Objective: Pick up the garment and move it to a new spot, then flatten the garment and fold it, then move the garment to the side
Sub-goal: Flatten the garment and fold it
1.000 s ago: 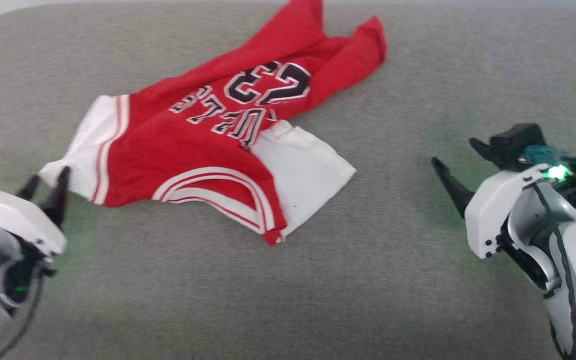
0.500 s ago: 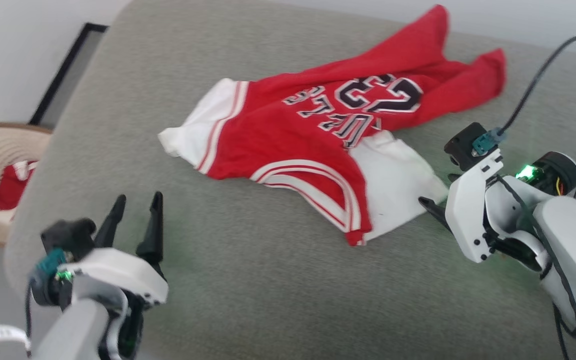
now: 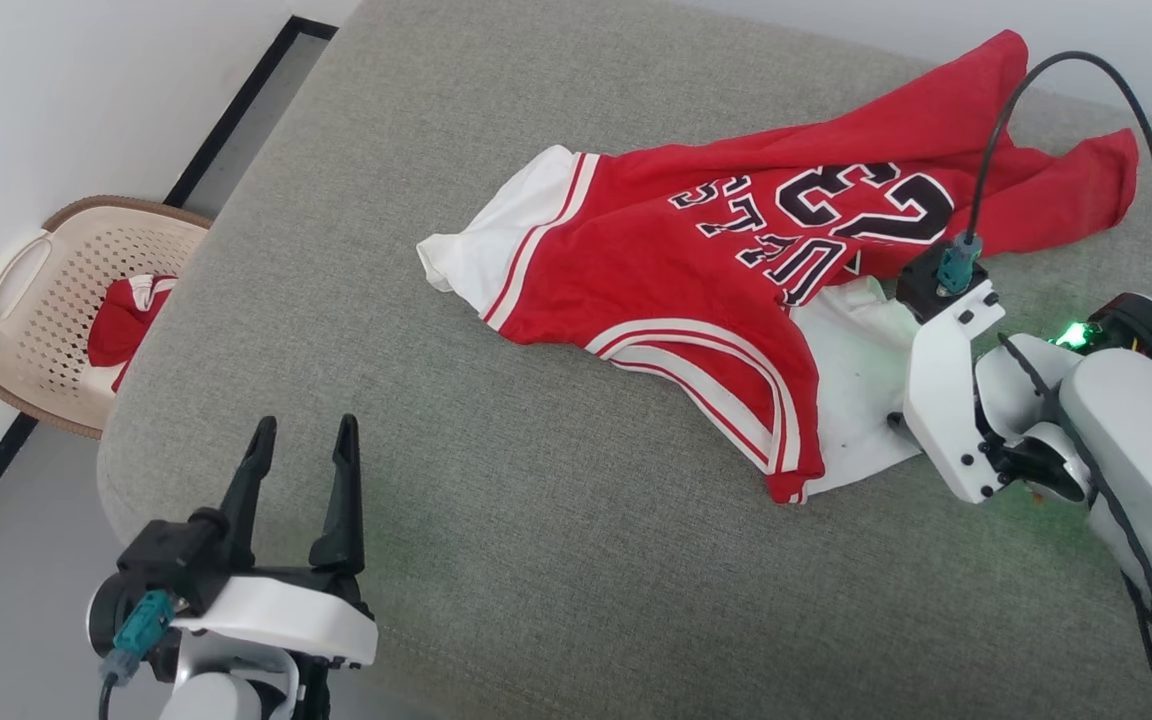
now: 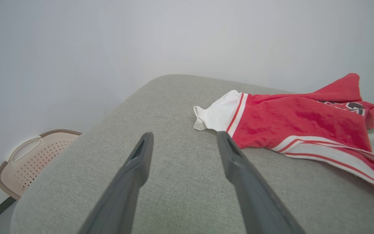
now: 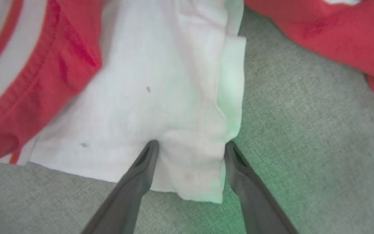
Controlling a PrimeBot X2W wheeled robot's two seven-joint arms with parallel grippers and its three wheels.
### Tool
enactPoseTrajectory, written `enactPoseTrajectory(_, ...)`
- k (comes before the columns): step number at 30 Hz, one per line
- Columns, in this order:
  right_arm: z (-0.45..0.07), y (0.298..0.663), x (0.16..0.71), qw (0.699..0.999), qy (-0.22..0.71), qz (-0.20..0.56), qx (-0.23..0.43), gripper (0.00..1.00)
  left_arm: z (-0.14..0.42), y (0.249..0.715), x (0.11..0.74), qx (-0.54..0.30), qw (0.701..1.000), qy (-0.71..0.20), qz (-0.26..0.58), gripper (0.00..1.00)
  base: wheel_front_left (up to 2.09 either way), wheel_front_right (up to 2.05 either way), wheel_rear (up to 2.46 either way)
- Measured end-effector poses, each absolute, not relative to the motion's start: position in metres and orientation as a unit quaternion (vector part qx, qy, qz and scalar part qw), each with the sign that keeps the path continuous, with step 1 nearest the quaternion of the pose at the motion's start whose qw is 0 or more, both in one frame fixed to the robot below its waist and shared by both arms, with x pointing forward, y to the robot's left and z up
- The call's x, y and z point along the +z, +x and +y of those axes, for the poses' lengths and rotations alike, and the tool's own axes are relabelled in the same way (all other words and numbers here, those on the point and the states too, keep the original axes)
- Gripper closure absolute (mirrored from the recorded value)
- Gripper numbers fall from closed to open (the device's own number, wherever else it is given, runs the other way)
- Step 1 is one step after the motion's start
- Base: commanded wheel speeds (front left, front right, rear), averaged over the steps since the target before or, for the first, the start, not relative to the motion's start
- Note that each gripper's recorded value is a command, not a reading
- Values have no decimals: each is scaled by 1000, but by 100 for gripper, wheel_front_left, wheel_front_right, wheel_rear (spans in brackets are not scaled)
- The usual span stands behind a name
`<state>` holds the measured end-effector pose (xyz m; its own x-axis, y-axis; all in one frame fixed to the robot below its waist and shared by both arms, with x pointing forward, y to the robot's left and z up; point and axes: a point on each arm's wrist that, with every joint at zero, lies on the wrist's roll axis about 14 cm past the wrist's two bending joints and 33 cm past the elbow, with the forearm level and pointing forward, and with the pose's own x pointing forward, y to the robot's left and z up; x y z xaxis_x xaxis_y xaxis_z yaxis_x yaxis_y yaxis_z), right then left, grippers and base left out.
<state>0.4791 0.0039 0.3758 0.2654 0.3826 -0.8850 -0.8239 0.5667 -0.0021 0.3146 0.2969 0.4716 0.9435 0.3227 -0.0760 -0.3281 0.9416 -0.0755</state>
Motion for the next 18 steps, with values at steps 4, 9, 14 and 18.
enactPoseTrajectory(4,3,477,371,754,-249,457,401,100,295,314,470,166,985,-50,29,0,0,0,0)
enactPoseTrajectory(9,0,484,374,777,-219,437,397,100,295,321,471,164,985,-54,22,0,0,0,0)
enactPoseTrajectory(14,-26,504,386,819,-185,405,362,100,285,333,471,142,988,-49,20,0,0,0,0)
enactPoseTrajectory(18,-67,510,393,850,-153,391,318,100,280,345,475,124,991,-44,11,0,0,0,0)
